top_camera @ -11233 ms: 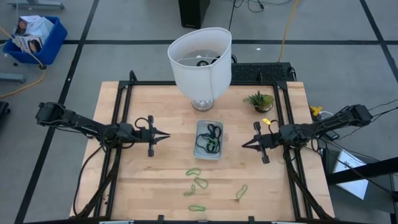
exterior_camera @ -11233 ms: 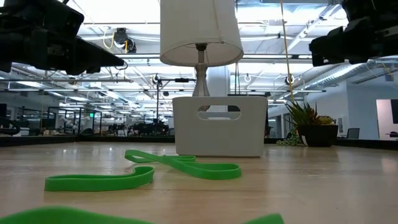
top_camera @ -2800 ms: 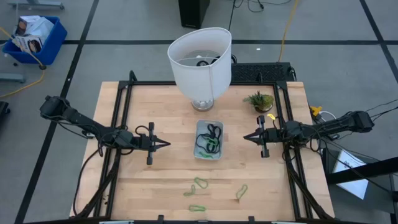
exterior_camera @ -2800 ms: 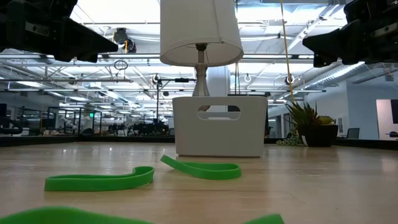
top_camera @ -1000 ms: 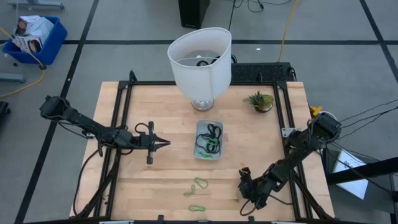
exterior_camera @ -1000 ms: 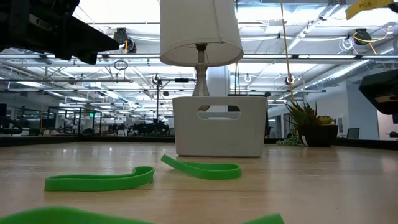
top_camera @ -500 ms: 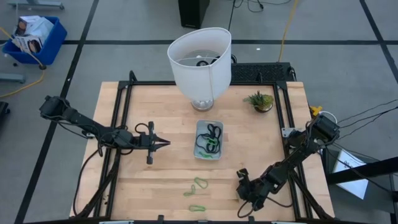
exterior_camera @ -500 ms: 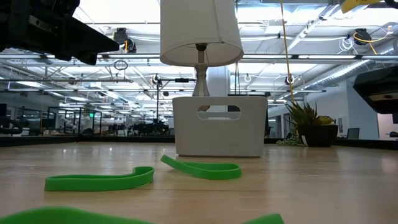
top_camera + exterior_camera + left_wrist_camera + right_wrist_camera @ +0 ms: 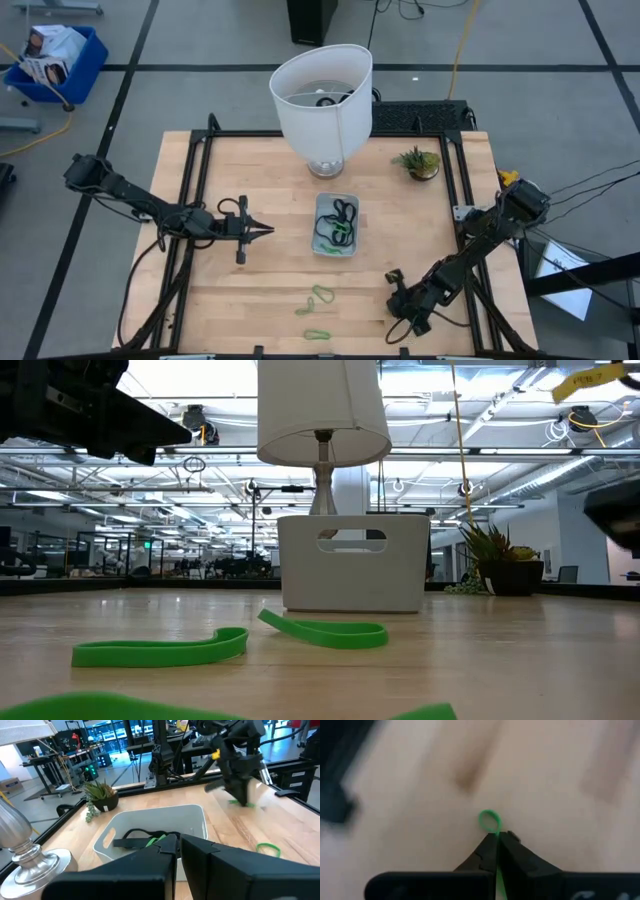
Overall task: Pick and place rubber bands into bin
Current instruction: Put the green rubber band into the gray bin
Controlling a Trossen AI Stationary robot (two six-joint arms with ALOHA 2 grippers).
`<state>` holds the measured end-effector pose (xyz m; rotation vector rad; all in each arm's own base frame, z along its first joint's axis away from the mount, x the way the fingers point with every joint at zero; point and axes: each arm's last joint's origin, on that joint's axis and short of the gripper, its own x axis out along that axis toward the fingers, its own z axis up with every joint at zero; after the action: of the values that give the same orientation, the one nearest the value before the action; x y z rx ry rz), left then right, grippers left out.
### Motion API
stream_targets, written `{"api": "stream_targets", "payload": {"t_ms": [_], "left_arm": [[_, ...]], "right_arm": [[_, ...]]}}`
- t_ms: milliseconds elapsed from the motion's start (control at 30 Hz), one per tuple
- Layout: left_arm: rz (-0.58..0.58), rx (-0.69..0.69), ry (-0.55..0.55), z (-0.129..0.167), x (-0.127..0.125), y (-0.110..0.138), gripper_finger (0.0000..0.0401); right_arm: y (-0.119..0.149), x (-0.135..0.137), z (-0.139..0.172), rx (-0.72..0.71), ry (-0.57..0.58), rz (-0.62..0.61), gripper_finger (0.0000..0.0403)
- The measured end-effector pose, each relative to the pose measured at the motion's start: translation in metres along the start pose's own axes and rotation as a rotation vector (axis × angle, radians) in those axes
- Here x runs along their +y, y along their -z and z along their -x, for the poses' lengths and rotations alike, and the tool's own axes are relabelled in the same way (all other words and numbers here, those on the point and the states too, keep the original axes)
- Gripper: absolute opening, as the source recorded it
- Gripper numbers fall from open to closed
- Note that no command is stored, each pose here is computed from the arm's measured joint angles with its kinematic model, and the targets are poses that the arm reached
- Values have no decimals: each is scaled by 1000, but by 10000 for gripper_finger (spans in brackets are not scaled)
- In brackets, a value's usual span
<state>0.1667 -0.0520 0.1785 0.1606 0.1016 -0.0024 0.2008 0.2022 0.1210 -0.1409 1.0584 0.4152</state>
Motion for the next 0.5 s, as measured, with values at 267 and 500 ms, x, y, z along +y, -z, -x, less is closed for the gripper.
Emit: {"api": "stream_targets", "payload": {"t_ms": [267, 500], "left_arm": [[-7, 2, 0, 0, 0, 0, 31], [-8, 8, 1, 0, 0, 1, 31]], "right_arm": [[-11, -22, 76, -153, 182, 35, 2], [-17, -50, 137, -398, 282, 55, 1]]}}
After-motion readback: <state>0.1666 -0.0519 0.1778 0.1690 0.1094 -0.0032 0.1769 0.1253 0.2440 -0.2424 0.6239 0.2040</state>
